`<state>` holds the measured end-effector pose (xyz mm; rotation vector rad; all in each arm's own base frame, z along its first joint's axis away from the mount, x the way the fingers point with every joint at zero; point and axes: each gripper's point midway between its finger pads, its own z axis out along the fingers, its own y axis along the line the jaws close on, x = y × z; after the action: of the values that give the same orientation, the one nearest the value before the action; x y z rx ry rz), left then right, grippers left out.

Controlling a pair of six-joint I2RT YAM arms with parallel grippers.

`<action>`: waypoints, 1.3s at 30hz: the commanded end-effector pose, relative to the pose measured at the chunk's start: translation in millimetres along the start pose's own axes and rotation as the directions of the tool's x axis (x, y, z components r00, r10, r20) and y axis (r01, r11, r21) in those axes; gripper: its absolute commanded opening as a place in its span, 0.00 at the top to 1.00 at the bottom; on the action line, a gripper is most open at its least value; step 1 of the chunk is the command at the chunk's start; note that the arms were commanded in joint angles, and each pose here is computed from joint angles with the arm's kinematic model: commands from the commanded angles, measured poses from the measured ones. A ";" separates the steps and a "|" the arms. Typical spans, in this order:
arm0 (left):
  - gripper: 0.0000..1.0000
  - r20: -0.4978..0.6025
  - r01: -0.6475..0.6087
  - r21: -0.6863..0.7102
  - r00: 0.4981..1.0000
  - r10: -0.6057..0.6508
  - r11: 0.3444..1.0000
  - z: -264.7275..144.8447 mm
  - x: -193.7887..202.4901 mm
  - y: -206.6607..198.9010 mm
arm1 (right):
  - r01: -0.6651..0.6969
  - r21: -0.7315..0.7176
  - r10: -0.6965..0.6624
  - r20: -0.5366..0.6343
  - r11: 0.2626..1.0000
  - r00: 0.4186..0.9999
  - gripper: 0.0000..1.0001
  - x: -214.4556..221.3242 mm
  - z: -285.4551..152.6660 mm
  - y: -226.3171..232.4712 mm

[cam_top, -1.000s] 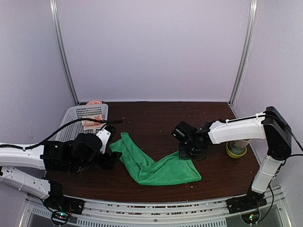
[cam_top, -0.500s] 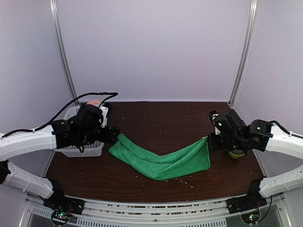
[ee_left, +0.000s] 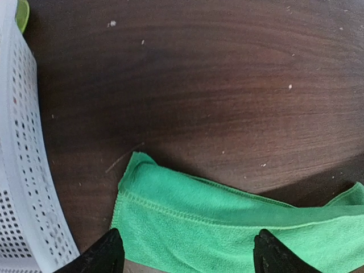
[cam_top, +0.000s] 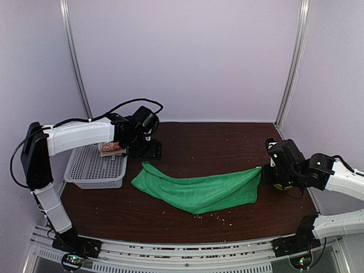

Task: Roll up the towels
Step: Pick up the towel from the center of the board.

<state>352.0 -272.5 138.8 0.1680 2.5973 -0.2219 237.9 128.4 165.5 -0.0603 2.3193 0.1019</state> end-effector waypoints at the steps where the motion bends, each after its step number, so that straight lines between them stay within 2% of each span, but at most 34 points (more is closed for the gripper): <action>1: 0.20 -0.103 0.199 -0.084 0.973 -0.207 0.976 8.7 15.1 9.4 | -0.063 0.022 0.062 0.048 0.998 0.997 1.00 -8.6 -0.8 -11.5; 7: 0.22 -0.143 0.368 -0.203 0.906 -0.399 0.907 26.0 22.5 40.5 | -0.069 0.017 0.068 0.055 0.997 0.996 1.00 -10.3 -3.4 -15.0; 14: 0.26 -0.150 0.443 -0.168 0.871 -0.467 0.881 39.7 13.6 38.1 | -0.076 0.004 0.076 0.056 0.997 0.996 1.00 -8.9 -2.0 -13.9; 21: 0.30 -0.157 0.447 -0.155 0.869 -0.469 0.881 54.8 0.0 28.2 | -0.078 -0.014 0.078 0.052 0.997 0.996 1.00 -6.8 -1.0 -11.3; 32: 0.34 -0.176 0.420 -0.211 0.872 -0.457 0.883 92.6 -10.2 24.5 | -0.076 -0.031 0.077 0.048 0.997 0.996 1.00 -6.3 -2.4 -9.0; 36: 0.42 -0.153 0.326 -0.243 0.917 -0.368 0.914 94.6 -17.7 33.5 | -0.071 -0.033 0.072 0.044 0.997 0.996 1.00 -3.5 -0.5 -8.8; 39: 0.45 -0.115 0.195 -0.251 0.967 -0.229 0.948 88.1 -31.4 41.6 | -0.069 -0.026 0.070 0.038 0.997 0.997 1.00 -0.4 1.9 -10.0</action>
<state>413.7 -265.4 55.0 -0.3962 2.8262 -0.0914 239.3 120.7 166.3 -0.0042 2.2912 0.1638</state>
